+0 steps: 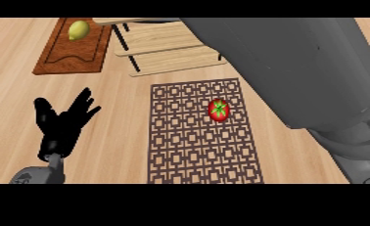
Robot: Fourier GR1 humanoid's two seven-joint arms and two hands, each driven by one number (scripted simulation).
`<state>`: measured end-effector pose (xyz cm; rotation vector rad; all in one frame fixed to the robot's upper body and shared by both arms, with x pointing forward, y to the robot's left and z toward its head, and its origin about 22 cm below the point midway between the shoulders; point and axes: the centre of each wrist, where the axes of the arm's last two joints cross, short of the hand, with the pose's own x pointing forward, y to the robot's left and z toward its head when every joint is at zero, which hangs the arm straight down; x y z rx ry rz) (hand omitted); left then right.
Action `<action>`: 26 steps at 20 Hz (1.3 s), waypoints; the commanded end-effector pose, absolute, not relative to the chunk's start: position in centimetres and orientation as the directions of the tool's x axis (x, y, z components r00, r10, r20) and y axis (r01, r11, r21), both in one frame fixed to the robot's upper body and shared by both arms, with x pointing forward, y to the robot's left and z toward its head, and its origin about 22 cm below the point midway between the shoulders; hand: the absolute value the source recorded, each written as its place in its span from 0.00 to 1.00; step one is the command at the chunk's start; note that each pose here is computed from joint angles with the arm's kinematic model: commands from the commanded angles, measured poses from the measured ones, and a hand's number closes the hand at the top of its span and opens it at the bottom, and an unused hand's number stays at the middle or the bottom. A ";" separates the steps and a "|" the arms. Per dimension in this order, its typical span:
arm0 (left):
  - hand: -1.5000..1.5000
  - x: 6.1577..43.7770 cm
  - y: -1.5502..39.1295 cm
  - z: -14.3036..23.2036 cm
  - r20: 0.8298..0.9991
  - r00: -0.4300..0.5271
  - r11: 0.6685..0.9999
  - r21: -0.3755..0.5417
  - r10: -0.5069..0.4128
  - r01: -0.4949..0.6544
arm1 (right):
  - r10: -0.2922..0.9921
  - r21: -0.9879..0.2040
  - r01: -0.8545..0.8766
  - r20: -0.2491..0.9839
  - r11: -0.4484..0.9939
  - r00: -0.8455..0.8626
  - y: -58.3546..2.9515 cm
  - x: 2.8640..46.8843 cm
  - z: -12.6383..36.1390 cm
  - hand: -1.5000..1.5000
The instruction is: Pick the croissant from the placemat and place it in the tiered shelf
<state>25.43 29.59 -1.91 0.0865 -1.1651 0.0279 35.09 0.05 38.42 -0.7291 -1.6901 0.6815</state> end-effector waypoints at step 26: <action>0.50 24.4 30.1 -2.8 0.893 0.450 0.997 0.053 -0.019 -0.063 | 0.803 -0.799 0.137 0.548 0.586 -0.235 -2.1 43.9 32.8 1.00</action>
